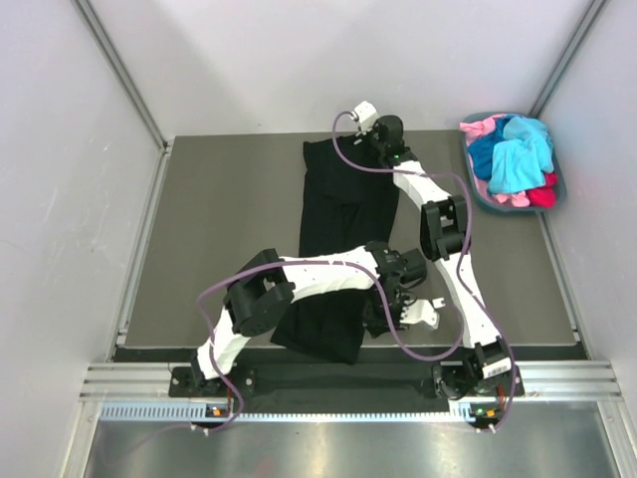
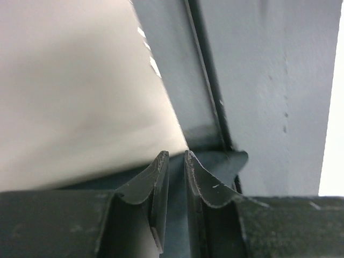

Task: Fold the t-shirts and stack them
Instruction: Fold the tshirt

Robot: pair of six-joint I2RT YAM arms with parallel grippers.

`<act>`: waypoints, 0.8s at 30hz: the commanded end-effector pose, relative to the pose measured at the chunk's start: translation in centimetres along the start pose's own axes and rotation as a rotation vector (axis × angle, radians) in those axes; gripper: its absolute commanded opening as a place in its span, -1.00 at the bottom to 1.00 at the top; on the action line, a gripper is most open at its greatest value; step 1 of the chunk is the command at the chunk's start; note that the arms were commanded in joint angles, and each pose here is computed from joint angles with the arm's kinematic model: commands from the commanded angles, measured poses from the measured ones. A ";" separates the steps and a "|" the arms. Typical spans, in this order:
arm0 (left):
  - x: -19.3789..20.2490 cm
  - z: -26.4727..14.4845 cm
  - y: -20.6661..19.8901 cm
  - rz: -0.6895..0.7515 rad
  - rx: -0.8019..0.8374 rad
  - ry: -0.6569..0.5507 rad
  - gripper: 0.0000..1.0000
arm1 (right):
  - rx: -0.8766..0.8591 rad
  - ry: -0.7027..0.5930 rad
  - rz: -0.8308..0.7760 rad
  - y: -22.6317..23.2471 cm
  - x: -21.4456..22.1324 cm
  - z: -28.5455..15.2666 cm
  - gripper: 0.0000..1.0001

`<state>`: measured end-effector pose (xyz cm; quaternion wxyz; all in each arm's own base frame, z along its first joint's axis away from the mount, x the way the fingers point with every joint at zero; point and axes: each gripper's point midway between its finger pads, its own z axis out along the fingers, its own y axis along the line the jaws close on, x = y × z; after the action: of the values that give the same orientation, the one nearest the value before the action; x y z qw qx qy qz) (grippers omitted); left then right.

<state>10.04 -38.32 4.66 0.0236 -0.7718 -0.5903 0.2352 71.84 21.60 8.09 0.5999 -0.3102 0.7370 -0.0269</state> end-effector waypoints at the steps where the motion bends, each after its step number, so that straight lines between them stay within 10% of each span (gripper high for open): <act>1: -2.2 -0.7 1.2 0.012 -0.046 -0.057 -0.54 | 0.109 -0.195 -0.030 -3.2 -6.5 -0.2 -1.00; 3: -2.4 -1.2 1.3 0.005 -0.064 -0.059 -0.54 | 0.119 -0.202 -0.024 -3.4 -6.7 -0.3 -0.99; 6: -2.7 -2.8 1.4 0.006 -0.120 -0.070 -0.49 | 0.201 -0.216 0.022 -5.8 -8.7 -1.8 -0.27; 14: -0.3 -11.0 0.6 -0.012 -0.375 -0.091 -0.11 | 0.381 -0.252 0.054 -14.1 -16.1 -10.9 0.42; 24: 7.7 -24.4 10.9 -0.531 -0.555 -0.624 0.49 | 0.067 0.043 0.379 -8.4 -12.3 -21.1 0.39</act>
<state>27.48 -29.57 19.10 -0.2650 -0.5566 -0.7590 0.2095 61.66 12.19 32.44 0.6674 -0.1531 0.7280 -0.0338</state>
